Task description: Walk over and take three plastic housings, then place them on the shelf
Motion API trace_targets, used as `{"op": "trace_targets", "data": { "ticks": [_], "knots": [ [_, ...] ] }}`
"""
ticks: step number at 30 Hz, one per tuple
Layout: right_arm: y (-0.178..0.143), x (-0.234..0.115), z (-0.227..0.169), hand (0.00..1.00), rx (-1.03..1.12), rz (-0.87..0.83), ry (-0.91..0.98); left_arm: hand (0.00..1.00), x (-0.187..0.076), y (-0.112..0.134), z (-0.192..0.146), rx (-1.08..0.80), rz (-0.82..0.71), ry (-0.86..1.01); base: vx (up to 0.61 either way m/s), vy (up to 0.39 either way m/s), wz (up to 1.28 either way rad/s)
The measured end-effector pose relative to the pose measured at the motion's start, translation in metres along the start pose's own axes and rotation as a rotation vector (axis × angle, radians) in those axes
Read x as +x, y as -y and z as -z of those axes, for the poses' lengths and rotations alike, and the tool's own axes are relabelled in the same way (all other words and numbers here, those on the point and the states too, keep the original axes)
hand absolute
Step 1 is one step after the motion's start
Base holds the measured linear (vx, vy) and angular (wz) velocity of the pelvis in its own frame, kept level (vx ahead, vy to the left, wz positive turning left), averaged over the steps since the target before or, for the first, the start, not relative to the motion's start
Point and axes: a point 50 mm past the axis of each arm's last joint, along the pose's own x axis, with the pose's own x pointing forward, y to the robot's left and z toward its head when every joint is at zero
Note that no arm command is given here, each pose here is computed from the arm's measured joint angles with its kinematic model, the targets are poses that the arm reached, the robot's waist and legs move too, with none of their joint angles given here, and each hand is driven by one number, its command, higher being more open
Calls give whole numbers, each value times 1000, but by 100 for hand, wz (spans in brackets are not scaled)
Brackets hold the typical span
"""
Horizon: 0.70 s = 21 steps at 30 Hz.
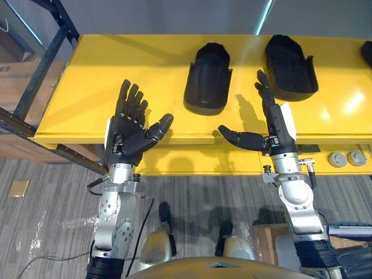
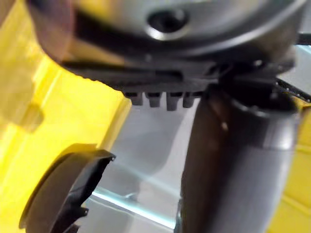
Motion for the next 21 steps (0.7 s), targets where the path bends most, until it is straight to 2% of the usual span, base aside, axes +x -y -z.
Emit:
{"op": "trace_targets", "data": {
  "ticks": [9, 15, 21],
  "knots": [
    [-6, 23, -12, 100, -56, 46, 90, 100, 14, 7, -5, 10, 26, 40, 4, -23, 4],
    [-15, 25, 2, 100, -213, 73, 19, 100, 14, 15, 0, 16, 54, 23, 18, -37, 0],
    [-14, 31, 7, 100, -225, 90, -14, 100, 14, 15, 0, 15, 55, 22, 27, -32, 2]
  ]
}}
